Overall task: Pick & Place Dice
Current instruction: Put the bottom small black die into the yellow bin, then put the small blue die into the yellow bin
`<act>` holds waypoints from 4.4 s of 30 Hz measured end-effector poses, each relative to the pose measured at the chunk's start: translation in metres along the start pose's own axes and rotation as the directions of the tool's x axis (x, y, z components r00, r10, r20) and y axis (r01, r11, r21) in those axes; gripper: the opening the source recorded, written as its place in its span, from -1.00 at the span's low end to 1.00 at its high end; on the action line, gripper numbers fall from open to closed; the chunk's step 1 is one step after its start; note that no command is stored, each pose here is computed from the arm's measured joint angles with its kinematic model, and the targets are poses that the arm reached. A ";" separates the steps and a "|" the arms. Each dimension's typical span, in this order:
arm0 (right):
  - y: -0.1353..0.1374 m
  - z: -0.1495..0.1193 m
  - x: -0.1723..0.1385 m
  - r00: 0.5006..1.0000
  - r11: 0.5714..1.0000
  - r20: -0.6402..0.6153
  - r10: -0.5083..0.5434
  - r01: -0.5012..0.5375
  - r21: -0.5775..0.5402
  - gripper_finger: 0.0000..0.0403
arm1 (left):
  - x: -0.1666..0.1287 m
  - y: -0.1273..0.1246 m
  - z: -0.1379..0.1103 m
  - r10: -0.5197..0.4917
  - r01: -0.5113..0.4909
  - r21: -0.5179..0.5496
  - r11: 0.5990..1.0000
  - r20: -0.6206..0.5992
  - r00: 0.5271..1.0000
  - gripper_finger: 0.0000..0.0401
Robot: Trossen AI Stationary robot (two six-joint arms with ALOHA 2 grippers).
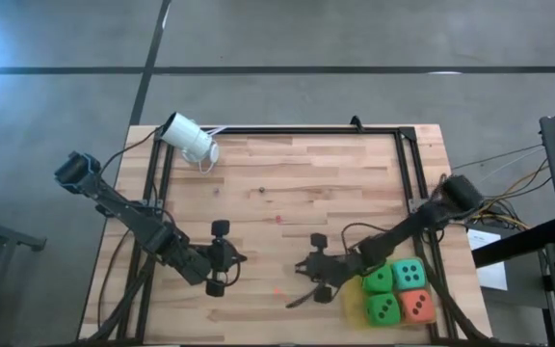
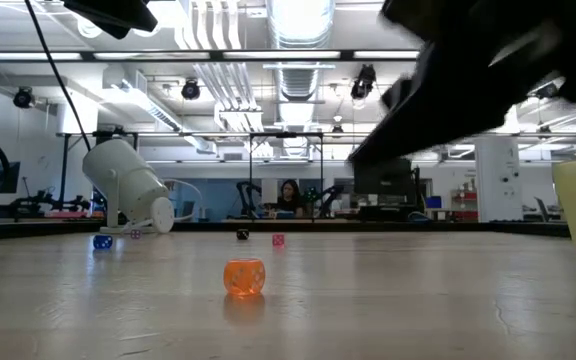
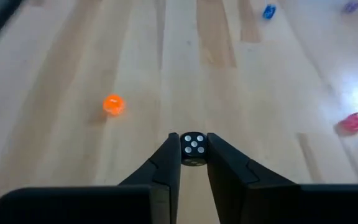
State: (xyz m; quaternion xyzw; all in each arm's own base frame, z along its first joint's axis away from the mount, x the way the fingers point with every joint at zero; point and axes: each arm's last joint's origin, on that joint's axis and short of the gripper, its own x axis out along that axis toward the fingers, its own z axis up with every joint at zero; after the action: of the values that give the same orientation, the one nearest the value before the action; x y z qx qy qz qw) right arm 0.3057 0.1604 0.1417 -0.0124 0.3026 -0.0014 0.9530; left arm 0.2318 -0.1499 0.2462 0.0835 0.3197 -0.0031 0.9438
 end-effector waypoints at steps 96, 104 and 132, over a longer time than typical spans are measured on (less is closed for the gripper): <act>-0.006 -0.015 -0.121 0.827 0.977 -0.563 -0.015 0.131 0.167 -0.18 | 0.000 0.000 0.000 -0.001 0.001 -0.009 1.000 0.002 1.000 -0.97; -0.007 -0.015 -0.120 0.837 0.979 -0.546 -0.049 0.147 0.138 -0.16 | 0.000 0.000 0.000 -0.001 0.001 -0.009 1.000 0.002 1.000 -0.97; 0.013 0.044 -0.134 0.966 0.968 -0.085 -0.245 0.249 0.041 -0.21 | 0.005 0.005 -0.030 0.061 -0.078 -0.101 0.992 -0.155 0.986 -0.97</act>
State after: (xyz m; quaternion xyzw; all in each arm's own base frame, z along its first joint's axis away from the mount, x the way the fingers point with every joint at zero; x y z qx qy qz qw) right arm 0.2220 0.1755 0.2545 -0.0253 0.3360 -0.1283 0.9328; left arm 0.2181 -0.1395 0.2200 0.0440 0.3870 0.0533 0.9195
